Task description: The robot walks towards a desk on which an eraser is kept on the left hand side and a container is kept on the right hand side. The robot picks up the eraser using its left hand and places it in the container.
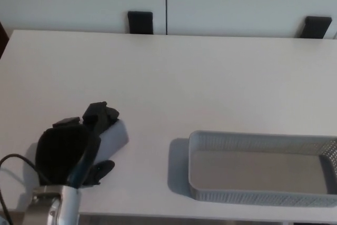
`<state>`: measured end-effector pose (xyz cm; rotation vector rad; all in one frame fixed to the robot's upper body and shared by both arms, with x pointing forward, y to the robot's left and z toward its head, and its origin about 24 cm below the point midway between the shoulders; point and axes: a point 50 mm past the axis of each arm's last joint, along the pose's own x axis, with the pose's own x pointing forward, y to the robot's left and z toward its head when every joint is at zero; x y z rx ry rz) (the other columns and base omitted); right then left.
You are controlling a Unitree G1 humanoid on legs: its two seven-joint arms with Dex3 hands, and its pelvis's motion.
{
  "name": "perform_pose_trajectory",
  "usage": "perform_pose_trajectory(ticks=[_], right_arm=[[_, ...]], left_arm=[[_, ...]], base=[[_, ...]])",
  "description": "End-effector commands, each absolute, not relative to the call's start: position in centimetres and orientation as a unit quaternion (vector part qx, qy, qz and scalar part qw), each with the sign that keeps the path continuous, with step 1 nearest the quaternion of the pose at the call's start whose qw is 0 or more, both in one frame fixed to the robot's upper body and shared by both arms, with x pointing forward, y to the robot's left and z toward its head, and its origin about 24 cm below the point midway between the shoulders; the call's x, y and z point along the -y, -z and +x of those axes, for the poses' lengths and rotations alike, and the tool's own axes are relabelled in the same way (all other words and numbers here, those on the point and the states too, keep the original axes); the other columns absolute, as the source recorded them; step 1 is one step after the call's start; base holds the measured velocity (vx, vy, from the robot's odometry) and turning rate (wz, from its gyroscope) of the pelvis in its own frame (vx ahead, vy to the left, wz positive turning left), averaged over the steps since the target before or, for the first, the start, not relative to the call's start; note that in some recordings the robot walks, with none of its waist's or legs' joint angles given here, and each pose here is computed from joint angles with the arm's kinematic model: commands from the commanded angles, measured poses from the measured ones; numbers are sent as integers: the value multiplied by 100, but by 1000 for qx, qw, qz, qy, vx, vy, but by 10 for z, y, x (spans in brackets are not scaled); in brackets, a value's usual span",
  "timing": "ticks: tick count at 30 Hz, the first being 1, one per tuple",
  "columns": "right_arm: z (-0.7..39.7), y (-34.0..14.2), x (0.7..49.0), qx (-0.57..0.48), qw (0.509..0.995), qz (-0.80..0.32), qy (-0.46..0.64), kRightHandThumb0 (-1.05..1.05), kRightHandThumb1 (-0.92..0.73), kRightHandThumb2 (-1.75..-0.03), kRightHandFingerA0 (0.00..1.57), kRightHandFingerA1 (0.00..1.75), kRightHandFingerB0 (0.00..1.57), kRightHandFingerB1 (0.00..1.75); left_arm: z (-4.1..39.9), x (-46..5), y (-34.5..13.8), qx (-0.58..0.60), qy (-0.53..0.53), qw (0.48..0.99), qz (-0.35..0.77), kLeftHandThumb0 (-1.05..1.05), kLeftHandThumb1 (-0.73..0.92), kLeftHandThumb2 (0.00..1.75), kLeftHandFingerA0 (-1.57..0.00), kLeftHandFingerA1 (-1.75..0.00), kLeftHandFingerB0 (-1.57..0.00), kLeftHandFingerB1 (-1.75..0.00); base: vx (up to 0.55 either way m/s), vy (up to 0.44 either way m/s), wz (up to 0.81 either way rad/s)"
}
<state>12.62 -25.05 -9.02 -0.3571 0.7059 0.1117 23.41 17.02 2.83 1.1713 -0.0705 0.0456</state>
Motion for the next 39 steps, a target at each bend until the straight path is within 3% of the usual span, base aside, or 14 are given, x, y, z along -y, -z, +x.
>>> perform_pose_trajectory(ticks=[1, 5, 6, 10, 11, 12, 22, 23, 30, 31, 32, 35, 37, 39], right_arm=[[127, 88, 257, -346, 915, -201, -58, -20, -61, -57, 54, 46, 35, 39], [127, 88, 256, -347, 916, -194, -55, -19, -61, -57, 54, 47, 35, 39], [126, 88, 256, -347, 915, -198, -56, -20, -61, -57, 53, 47, 35, 39], [127, 89, 256, -346, 912, -212, -60, -23, -61, -58, 57, 48, 36, 39], [127, 88, 256, -346, 910, -218, -61, -23, -61, -58, 58, 48, 36, 39], [127, 88, 256, -348, 911, -214, -59, -22, -61, -58, 57, 49, 36, 39], [132, 85, 254, -340, 910, -226, -71, -23, -60, -57, 57, 48, 36, 39], [132, 85, 254, -342, 910, -224, -71, -23, -60, -57, 58, 48, 36, 39], [135, 85, 252, -345, 907, -228, -77, -21, -60, -57, 54, 47, 35, 39], [135, 85, 251, -343, 908, -228, -82, -21, -59, -57, 52, 46, 34, 39], [135, 85, 251, -343, 908, -228, -83, -21, -59, -57, 52, 46, 34, 39], [137, 84, 250, -342, 907, -230, -85, -21, -59, -57, 51, 46, 35, 39], [139, 82, 250, -338, 909, -228, -86, -21, -59, -57, 51, 46, 35, 39], [141, 82, 250, -335, 910, -227, -85, -21, -59, -57, 51, 47, 35, 39]], left_arm=[[230, -155, -52, 47, 18, 887, 458, -14, 56, 57, -101, -175, -76, -159], [231, -138, -88, 108, 31, 897, 427, -10, 54, 57, -97, -175, -75, -158], [231, -132, -100, 130, 38, 897, 422, -14, 37, 77, -128, -142, -100, -127], [227, -113, -132, 184, 67, 889, 414, -10, 52, 56, -94, -175, -73, -158], [227, -104, -143, 201, 83, 888, 406, -10, 51, 55, -94, -174, -75, -155], [226, -97, -150, 215, 93, 884, 404, -13, 32, 75, -125, -140, -98, -125], [234, -44, -175, 271, 147, 849, 429, -27, 29, 76, -126, -138, -97, -120], [234, -38, -175, 268, 159, 849, 427, -28, 45, 56, -100, -161, -91, -128], [236, 3, -169, 285, 201, 831, 433, -31, 38, 54, -108, -149, -109, -85], [237, 19, -162, 281, 218, 828, 434, -40, 35, 60, -125, -122, -98, -61], [238, 23, -160, 280, 218, 825, 440, -34, 39, 52, -119, -133, -108, -61], [241, 36, -153, 270, 232, 814, 459, -32, 42, 56, -107, -150, -104, -96], [244, 50, -144, 274, 250, 804, 464, -32, 41, 53, -114, -133, -105, -57], [245, 53, -142, 268, 258, 803, 466, -37, 32, 62, -117, -118, -84, -56]], base=[[0, 0, 0], [0, 0, 0], [0, 0, 0], [0, 0, 0], [0, 0, 0], [0, 0, 0], [0, 0, 0], [0, 0, 0], [0, 0, 0], [0, 0, 0], [0, 0, 0], [0, 0, 0], [0, 0, 0], [0, 0, 0]])
